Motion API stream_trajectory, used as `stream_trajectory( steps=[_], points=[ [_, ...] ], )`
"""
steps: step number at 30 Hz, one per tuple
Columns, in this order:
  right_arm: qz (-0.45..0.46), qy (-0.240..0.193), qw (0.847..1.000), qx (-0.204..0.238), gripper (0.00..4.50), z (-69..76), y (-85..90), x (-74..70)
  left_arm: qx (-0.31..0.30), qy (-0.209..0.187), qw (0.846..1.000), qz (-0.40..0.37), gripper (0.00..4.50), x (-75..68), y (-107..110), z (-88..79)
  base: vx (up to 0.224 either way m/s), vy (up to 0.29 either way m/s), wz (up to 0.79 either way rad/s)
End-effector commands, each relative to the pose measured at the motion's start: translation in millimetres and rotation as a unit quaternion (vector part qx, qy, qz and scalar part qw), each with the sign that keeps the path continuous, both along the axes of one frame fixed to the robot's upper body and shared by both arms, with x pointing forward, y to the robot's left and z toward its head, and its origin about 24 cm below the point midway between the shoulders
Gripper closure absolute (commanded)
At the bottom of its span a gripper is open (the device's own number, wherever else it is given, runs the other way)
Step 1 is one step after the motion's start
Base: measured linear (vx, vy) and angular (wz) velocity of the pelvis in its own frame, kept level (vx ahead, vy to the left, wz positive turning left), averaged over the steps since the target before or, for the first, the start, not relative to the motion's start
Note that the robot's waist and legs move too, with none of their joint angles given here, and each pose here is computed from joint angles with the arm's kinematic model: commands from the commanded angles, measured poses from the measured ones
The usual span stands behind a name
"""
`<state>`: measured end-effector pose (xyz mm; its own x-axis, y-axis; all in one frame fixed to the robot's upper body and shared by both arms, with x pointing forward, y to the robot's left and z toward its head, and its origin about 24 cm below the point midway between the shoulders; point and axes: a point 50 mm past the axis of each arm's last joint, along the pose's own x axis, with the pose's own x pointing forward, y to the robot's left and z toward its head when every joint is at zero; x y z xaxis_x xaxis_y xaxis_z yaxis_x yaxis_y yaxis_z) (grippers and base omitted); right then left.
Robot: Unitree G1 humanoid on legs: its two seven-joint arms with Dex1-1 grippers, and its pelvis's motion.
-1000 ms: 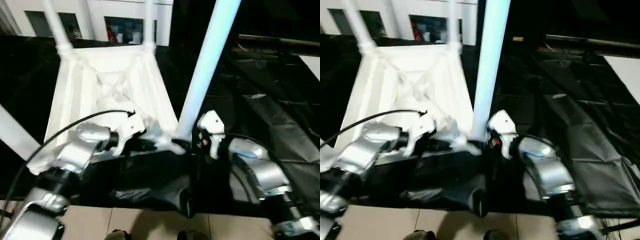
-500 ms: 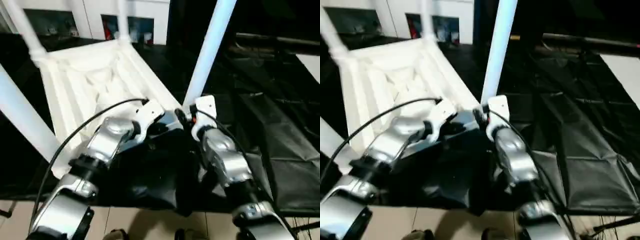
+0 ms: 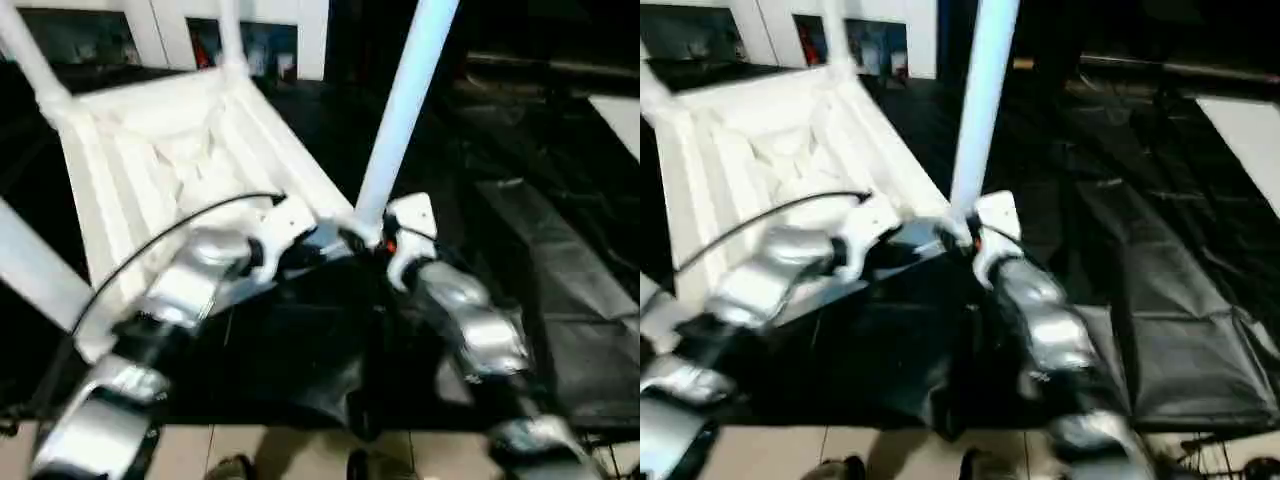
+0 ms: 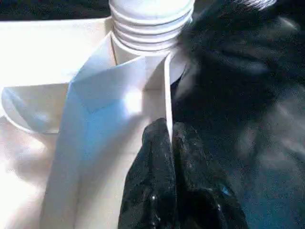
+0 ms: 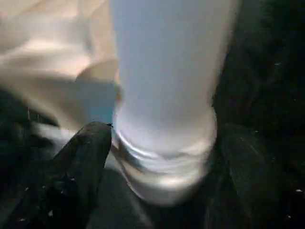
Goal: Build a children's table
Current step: Rotate leg to tighten
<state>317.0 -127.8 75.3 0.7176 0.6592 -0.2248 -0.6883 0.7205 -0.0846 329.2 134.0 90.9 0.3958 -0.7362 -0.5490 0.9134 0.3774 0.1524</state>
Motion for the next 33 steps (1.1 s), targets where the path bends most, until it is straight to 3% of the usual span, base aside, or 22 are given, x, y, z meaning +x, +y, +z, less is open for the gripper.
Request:
stream_trajectory(
  steps=[1,4,8,19,21,33],
  points=[
    [0.063,-0.005,0.998,-0.016,0.59,4.0,-4.0,-9.0,0.044,0.076,0.996,-0.022,4.50,-16.6,10.3,-31.0,0.000,0.000,0.00],
    [0.121,-0.005,0.992,-0.037,0.59,8.2,-15.5,-18.7,0.049,0.091,0.993,-0.065,4.50,-26.5,15.8,-27.9,0.000,0.000,0.00],
    [0.171,0.000,0.984,-0.050,0.59,11.0,-16.1,-24.4,0.055,0.096,0.991,-0.080,4.50,-31.1,19.4,-24.5,0.000,0.000,0.00],
    [0.186,-0.008,0.982,-0.033,0.59,11.4,2.0,-12.3,0.058,0.099,0.990,-0.087,4.50,-33.4,20.5,-21.3,0.000,0.000,0.00],
    [0.188,-0.005,0.982,-0.025,0.96,11.5,3.7,-11.4,0.058,0.100,0.990,-0.086,4.50,-33.6,20.7,-21.3,0.000,0.000,0.00],
    [0.196,-0.002,0.980,-0.024,1.78,9.2,3.6,-9.7,0.063,0.099,0.990,-0.081,4.50,-32.6,22.8,-20.9,0.000,0.000,0.00]
  ],
)
